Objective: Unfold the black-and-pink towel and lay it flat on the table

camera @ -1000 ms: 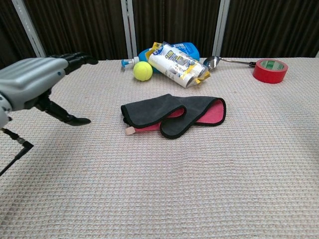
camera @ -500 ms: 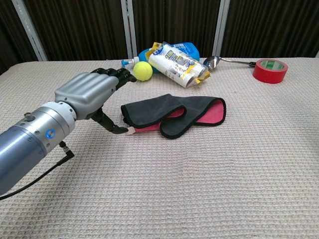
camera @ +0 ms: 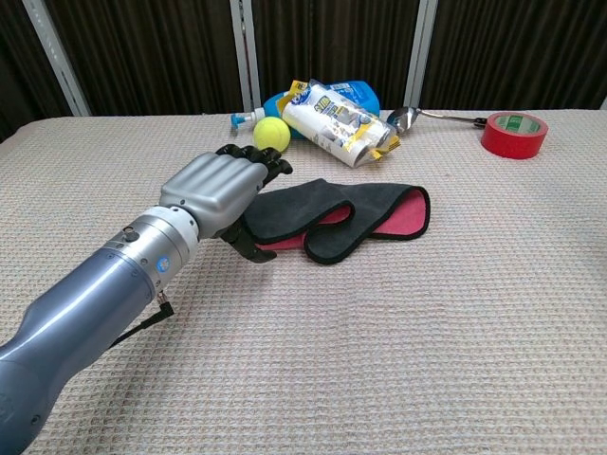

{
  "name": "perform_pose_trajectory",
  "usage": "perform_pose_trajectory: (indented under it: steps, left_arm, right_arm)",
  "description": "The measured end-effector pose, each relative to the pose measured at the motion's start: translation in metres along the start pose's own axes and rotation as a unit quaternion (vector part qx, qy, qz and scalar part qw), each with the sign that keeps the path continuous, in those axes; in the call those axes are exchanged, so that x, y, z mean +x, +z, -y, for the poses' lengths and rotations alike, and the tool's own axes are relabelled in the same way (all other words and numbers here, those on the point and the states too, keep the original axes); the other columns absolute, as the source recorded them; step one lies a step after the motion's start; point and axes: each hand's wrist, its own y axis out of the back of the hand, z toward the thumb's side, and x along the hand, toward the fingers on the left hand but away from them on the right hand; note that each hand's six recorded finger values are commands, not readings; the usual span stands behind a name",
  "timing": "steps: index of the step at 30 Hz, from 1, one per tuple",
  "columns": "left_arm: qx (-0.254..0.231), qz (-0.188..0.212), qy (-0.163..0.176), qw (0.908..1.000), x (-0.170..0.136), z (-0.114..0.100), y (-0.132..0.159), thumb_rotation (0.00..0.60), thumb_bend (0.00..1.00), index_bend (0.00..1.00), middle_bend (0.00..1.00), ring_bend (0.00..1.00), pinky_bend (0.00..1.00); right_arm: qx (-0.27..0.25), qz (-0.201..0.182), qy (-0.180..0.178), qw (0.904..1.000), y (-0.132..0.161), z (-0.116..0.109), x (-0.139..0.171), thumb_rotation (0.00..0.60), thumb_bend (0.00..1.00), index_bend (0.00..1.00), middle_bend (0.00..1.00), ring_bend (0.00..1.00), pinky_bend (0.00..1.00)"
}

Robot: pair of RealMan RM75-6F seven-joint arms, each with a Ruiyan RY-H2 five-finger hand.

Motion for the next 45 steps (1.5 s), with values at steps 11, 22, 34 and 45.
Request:
perform_pose_trajectory:
  steps: [11,22,34,45]
  left_arm:
    - [0.020,0.002,-0.004,0.9998,0.012,0.009,0.007,0.600,0.13,0.11,0.02,0.00,0.01]
    - [0.018,-0.006,0.007,0.9998,0.024,0.005,0.008,0.600,0.16,0.11,0.03,0.00,0.01]
    - [0.007,-0.007,0.027,0.9996,0.032,-0.007,0.007,0.600,0.22,0.12,0.04,0.00,0.01]
    - [0.008,-0.013,0.018,0.9997,0.033,0.000,-0.003,0.600,0.24,0.16,0.05,0.00,0.01]
  right_arm:
    - [-0.001,0.005,-0.003,1.0000,-0.003,-0.001,-0.002,0.600,0.31,0.00,0.00,0.00,0.09]
    - [-0.001,0.010,-0.004,0.9999,-0.005,-0.001,-0.003,0.600,0.31,0.00,0.00,0.00,0.09]
    - [0.001,0.015,0.000,0.9999,-0.008,0.002,-0.004,0.600,0.31,0.00,0.00,0.00,0.09]
    - [0.003,0.017,0.004,0.9998,-0.009,0.005,-0.004,0.600,0.31,0.00,0.00,0.00,0.09]
